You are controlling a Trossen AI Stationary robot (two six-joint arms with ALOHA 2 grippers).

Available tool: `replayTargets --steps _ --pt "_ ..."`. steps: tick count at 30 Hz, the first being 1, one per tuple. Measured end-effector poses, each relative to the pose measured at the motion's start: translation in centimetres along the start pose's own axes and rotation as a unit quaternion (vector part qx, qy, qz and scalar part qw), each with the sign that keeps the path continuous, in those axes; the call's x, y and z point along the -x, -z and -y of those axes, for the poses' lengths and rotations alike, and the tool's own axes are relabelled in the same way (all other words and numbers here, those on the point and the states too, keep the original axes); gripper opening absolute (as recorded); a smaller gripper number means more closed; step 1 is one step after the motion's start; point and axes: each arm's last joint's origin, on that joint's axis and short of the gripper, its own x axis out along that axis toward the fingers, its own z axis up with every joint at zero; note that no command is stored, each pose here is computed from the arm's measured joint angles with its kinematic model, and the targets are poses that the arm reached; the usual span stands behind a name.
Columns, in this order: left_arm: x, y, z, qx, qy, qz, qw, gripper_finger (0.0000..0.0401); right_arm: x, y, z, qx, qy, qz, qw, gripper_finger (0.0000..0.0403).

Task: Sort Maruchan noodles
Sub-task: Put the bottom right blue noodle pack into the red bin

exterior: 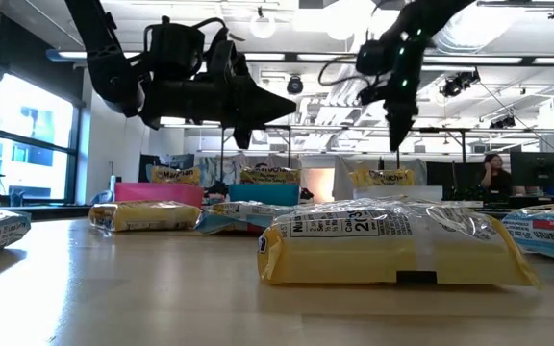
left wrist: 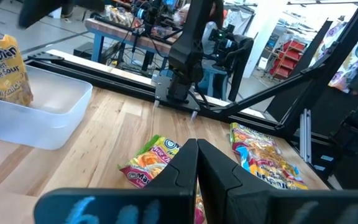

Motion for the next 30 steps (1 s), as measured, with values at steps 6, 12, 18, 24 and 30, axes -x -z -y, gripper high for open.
replayTargets --steps 6,12,18,24,30 --pt "0.1 0.3 -0.5 0.005 -0.011 -0.017 1.0 0.0 5.0 1.1 -1.3 0.004 0.022 0.055 0.998 0.0073" --pt "0.2 0.4 -0.8 0.007 -0.019 -0.027 0.999 0.0 7.3 3.6 -3.8 -0.008 0.017 0.152 0.988 0.0013" --pt "0.3 0.5 -0.8 -0.004 -0.019 -0.029 0.999 0.0 4.2 7.0 -8.5 -0.054 0.0 0.236 0.97 0.0002" --pt "0.2 0.6 -0.8 -0.002 -0.019 -0.033 0.999 0.0 2.0 9.6 -12.9 -0.084 -0.089 0.303 0.945 0.0001" --pt "0.0 0.9 -0.3 -0.009 -0.012 -0.044 0.999 0.0 2.8 10.4 -15.4 -0.073 -0.213 0.322 0.919 0.0"
